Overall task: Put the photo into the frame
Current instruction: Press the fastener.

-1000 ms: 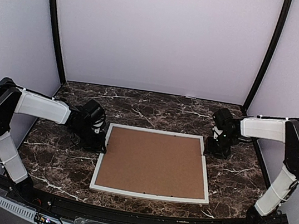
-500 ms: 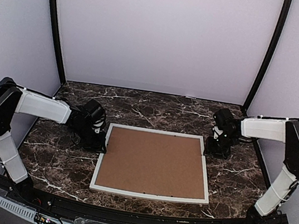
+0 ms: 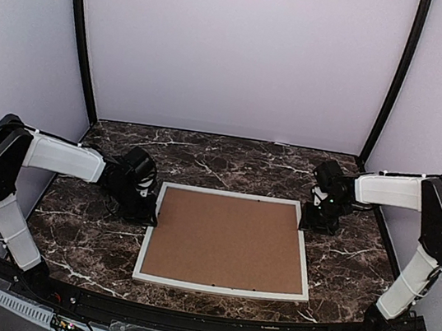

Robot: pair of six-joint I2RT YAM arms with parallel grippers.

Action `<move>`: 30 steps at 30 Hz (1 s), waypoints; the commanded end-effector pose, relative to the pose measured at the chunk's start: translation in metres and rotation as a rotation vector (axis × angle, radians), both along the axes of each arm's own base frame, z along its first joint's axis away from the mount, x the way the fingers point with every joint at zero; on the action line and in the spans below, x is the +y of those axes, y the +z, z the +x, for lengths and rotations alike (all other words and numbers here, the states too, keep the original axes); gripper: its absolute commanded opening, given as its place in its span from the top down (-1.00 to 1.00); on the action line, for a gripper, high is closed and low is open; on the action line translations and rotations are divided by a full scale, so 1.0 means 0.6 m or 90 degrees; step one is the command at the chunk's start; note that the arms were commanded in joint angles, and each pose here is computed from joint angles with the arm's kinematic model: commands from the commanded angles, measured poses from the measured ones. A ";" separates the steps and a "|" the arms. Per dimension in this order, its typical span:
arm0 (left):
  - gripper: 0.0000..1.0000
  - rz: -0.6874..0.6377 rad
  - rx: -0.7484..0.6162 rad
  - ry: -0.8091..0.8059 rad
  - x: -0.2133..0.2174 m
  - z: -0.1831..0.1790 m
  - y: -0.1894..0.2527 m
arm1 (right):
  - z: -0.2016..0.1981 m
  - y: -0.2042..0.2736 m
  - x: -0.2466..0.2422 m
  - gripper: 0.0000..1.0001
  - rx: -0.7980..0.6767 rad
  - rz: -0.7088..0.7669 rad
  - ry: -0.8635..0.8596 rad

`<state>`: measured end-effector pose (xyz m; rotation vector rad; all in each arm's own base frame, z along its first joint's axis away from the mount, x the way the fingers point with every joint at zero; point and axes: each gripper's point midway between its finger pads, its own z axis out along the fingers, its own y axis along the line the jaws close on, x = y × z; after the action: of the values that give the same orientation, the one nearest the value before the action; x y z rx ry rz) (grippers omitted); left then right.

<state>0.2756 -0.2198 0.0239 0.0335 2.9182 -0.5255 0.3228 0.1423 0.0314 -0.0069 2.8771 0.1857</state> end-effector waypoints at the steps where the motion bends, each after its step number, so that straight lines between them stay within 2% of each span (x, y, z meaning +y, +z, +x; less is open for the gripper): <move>1: 0.54 0.020 0.017 -0.009 0.002 -0.008 -0.020 | -0.023 -0.019 0.028 0.01 0.027 0.020 0.022; 30: 0.55 0.019 0.023 -0.015 -0.002 -0.016 -0.029 | -0.084 -0.088 0.043 0.04 0.087 0.007 0.045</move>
<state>0.2757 -0.2202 0.0236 0.0346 2.9183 -0.5256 0.3219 0.1608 0.0232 -0.0216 2.8206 0.2115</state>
